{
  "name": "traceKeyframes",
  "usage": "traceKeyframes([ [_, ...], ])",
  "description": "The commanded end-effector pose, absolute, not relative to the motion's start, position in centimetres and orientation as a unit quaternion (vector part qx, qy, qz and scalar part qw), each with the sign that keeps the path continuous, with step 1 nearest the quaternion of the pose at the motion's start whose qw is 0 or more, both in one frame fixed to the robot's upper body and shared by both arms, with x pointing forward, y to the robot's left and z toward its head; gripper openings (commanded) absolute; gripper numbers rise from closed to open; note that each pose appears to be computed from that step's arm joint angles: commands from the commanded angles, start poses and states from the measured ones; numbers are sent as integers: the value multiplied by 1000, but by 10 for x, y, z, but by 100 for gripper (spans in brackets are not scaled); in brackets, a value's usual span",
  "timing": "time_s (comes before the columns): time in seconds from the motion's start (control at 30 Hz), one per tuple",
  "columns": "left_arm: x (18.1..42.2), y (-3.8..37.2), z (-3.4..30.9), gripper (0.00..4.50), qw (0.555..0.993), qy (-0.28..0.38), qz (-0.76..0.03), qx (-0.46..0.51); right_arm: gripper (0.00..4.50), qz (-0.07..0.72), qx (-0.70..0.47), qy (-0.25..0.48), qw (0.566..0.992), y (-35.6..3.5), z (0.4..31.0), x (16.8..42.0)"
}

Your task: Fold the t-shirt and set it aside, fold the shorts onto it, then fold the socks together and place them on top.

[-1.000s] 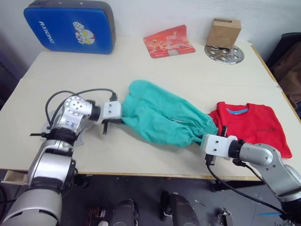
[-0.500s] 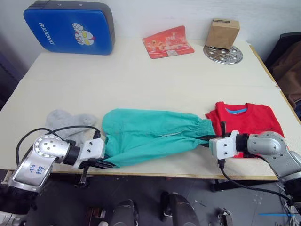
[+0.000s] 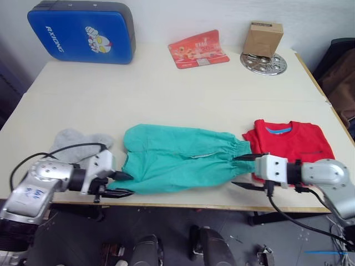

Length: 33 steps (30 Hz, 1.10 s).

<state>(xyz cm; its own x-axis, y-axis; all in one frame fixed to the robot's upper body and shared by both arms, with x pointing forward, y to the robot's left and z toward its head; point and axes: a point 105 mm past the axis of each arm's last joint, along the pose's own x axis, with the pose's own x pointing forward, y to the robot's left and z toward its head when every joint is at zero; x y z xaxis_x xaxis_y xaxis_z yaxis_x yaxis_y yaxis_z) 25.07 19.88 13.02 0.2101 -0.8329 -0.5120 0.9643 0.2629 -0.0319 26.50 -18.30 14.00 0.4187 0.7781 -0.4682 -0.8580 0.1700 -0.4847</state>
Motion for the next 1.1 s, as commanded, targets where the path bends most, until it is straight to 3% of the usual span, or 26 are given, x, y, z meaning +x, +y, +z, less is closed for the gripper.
traceKeyframes([
  [0.03, 249, 202, 179, 340, 763, 191, -614, 66, 450, 549, -278, 58, 786, -177, 174, 247],
  [0.13, 266, 191, 209, 435, 775, 146, -614, 27, 450, 560, -192, 45, 805, -163, 198, 239],
  [0.23, 292, 174, 210, 447, 791, 121, -598, 39, 450, 553, -136, 30, 822, -146, 211, 247],
  [0.33, 319, 151, 182, 382, 791, 126, -587, 115, 386, 533, -115, 45, 837, -127, 201, 265],
  [0.43, 345, 121, 167, 290, 792, 111, -588, 121, 282, 519, -149, 69, 839, -106, 173, 283],
  [0.7, 371, 94, 136, 27, 768, 122, -601, 185, 2, 473, -216, 137, 843, -95, 112, 307],
  [0.73, 373, 98, 131, 2, 768, 128, -595, 197, 0, 464, -228, 146, 844, -101, 106, 307],
  [0.97, 398, 149, 115, 2, 815, 155, -505, 237, 0, 421, -226, 171, 862, -148, 103, 283],
  [1.1, 405, 164, 144, 2, 842, 116, -485, 205, 0, 422, -211, 153, 869, -162, 126, 265],
])
